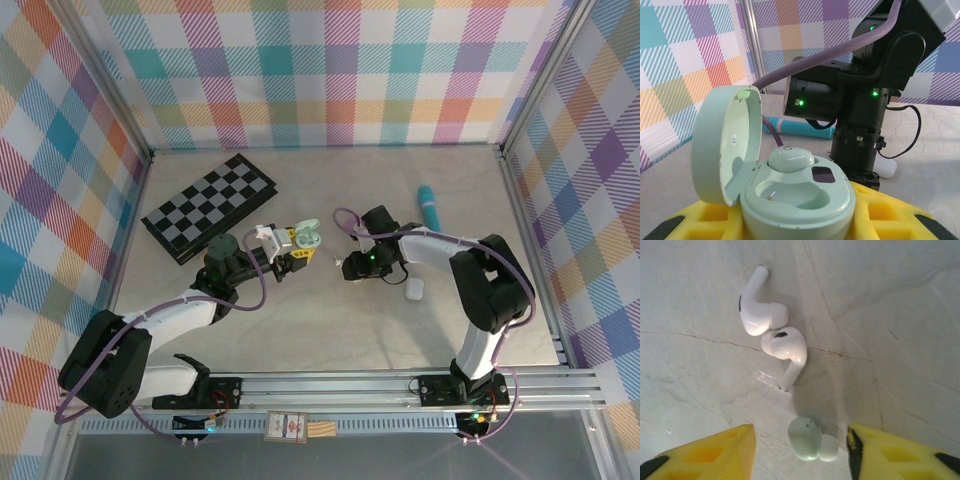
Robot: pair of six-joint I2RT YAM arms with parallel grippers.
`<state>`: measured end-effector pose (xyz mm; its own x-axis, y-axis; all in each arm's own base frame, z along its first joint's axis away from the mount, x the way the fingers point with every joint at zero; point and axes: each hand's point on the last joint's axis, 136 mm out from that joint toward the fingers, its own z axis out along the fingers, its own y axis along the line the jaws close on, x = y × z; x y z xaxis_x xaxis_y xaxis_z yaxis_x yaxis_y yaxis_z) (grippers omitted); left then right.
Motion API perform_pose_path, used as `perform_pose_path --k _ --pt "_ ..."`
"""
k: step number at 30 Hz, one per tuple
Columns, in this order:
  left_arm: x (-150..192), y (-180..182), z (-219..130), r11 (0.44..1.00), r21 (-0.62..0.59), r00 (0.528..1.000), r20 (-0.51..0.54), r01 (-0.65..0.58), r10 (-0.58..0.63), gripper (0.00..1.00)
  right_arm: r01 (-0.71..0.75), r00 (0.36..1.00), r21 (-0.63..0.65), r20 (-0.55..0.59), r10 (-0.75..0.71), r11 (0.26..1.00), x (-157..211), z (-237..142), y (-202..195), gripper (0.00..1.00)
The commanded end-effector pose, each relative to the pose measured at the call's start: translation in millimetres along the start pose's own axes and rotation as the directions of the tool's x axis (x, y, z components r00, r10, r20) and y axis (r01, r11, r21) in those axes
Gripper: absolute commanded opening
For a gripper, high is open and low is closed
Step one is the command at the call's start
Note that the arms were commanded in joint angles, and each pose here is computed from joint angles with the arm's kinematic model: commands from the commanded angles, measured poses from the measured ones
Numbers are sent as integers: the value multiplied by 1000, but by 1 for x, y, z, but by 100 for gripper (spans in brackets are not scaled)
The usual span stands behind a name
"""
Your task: Insert wireless bluetooth earbuds into charging case
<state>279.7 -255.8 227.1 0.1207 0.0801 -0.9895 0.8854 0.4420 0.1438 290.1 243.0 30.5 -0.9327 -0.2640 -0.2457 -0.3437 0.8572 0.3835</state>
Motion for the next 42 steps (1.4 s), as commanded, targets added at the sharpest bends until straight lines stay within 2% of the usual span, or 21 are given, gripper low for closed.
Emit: perform_pose_path --k 1,4,8,14,20,26,32,42 --pt "-5 6 -3 999 -21 1000 11 -27 27 34 67 997 140 36 -73 988 -8 -18 -4 55" --pt "6 21 -10 997 -83 1000 -7 2 -3 34 149 985 263 41 -166 953 -10 -23 -4 54" --pt "8 51 -29 981 -181 997 57 65 -55 33 252 961 377 12 -277 891 -8 -21 2 51" --pt "13 87 -55 946 -312 994 82 91 -68 33 360 921 495 -57 -384 790 -6 -14 7 48" --pt "12 105 -66 919 -382 994 84 97 -70 33 432 890 548 -133 -435 716 -3 -1 6 46" --pt "10 107 -70 917 -389 996 71 83 -60 33 452 883 566 -176 -435 689 0 6 -1 40" --pt "8 105 -69 924 -375 996 63 75 -56 33 460 881 569 -194 -432 682 0 10 -3 29" --pt "7 97 -67 939 -336 997 63 69 -50 33 448 889 590 -218 -402 671 5 10 -10 20"
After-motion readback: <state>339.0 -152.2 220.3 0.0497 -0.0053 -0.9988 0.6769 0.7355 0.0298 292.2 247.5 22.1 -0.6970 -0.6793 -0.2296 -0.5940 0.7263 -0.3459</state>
